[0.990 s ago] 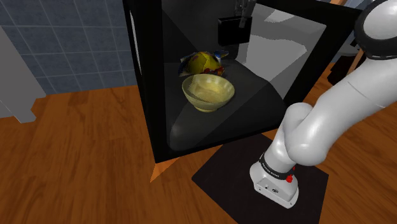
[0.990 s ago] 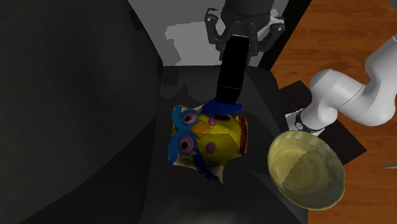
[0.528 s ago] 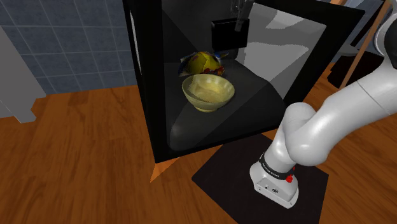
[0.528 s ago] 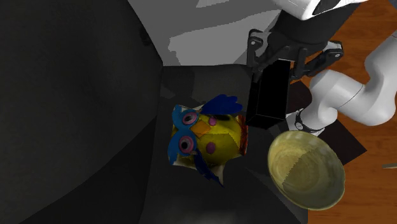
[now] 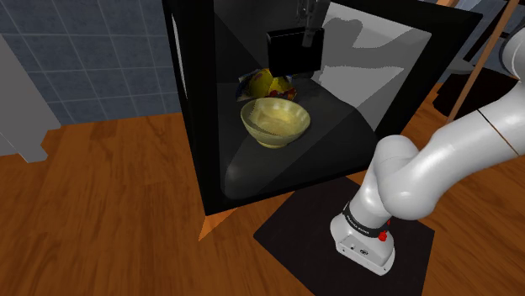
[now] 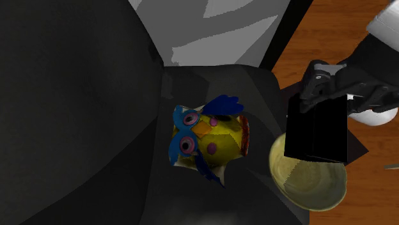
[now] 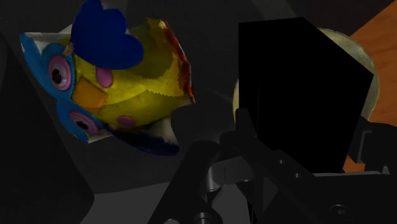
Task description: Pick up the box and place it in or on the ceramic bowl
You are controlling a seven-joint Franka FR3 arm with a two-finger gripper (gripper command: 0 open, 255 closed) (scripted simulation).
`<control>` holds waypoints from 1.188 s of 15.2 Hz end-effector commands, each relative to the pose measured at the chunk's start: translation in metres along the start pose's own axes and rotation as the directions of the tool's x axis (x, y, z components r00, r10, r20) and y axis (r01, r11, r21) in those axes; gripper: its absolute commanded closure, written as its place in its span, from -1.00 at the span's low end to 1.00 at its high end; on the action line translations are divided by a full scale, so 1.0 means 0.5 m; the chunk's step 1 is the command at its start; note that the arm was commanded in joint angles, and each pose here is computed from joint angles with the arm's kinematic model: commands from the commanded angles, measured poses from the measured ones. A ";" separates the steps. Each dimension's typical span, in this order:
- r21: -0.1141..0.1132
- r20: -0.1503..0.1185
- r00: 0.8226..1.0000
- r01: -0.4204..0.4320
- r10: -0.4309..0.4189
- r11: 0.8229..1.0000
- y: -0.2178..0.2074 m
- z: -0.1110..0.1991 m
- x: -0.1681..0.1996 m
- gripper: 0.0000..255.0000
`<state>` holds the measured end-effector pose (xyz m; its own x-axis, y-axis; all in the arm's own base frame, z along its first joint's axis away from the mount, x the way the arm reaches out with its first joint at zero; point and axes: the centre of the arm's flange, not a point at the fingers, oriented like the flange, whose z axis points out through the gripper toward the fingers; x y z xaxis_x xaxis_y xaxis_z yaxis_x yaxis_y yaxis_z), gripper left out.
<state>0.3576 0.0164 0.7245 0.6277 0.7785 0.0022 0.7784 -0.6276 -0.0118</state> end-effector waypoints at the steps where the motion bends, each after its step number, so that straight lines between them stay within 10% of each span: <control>1: 0.000 0.000 1.000 -0.002 0.002 1.000 -0.049 -0.004 0.030 1.00; 18: 0.000 0.000 1.000 -0.002 0.002 1.000 -0.143 0.117 0.091 1.00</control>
<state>0.3297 0.0970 0.6709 0.6291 0.7773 0.0012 0.7773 -0.6290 -0.0120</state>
